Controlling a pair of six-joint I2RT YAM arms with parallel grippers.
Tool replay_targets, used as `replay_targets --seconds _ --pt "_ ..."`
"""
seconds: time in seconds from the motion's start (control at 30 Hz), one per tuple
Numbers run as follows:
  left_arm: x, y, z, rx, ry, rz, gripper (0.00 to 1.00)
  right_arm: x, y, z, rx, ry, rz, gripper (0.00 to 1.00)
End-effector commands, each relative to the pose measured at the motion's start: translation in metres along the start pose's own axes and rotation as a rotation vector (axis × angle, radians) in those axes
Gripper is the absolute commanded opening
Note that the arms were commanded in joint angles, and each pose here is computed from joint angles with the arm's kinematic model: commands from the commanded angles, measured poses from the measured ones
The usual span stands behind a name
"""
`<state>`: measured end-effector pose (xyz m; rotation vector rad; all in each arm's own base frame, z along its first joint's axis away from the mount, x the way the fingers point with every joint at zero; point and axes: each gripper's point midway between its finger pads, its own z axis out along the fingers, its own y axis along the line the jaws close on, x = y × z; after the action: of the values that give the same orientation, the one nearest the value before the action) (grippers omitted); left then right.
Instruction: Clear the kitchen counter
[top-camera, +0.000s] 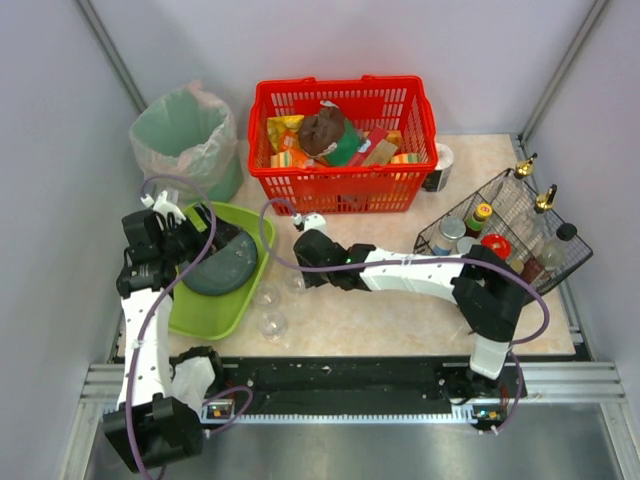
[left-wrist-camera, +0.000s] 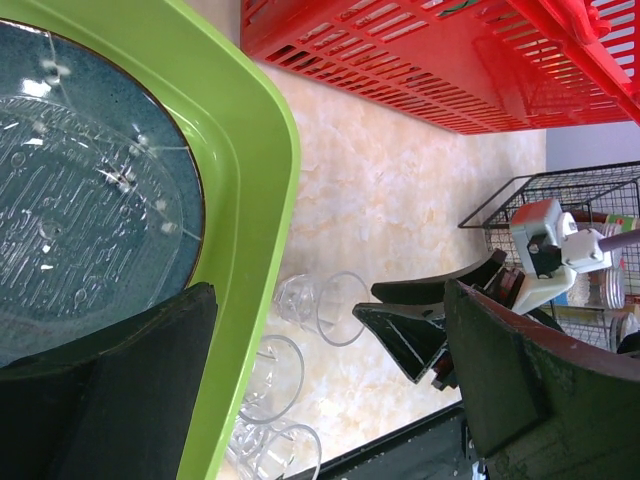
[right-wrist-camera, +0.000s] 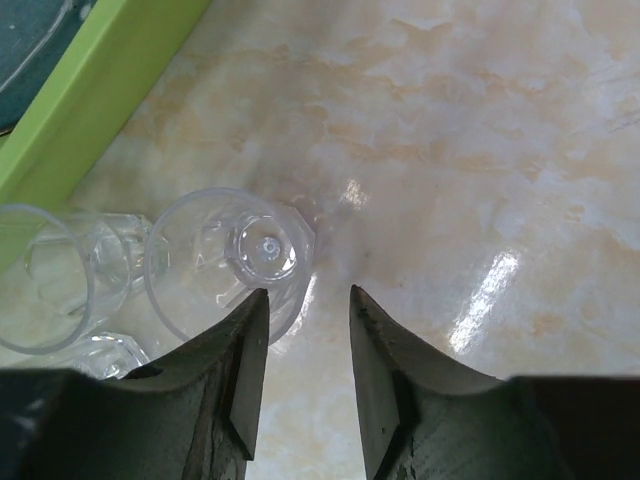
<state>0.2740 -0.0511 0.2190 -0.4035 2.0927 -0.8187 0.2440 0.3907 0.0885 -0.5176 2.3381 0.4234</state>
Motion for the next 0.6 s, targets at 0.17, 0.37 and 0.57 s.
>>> replay_targets --seconds 0.17,0.37,0.57 --pt "-0.017 -0.003 -0.002 -0.022 -0.052 0.058 0.99 -0.006 0.009 0.004 -0.002 -0.004 -0.017 0.25" --pt "-0.014 -0.002 0.000 -0.020 -0.033 0.046 0.98 -0.002 0.006 0.002 0.007 0.012 0.008 0.10" --pt "-0.004 -0.012 0.004 0.056 -0.004 0.024 0.98 -0.018 -0.006 -0.026 0.008 -0.054 0.063 0.00"
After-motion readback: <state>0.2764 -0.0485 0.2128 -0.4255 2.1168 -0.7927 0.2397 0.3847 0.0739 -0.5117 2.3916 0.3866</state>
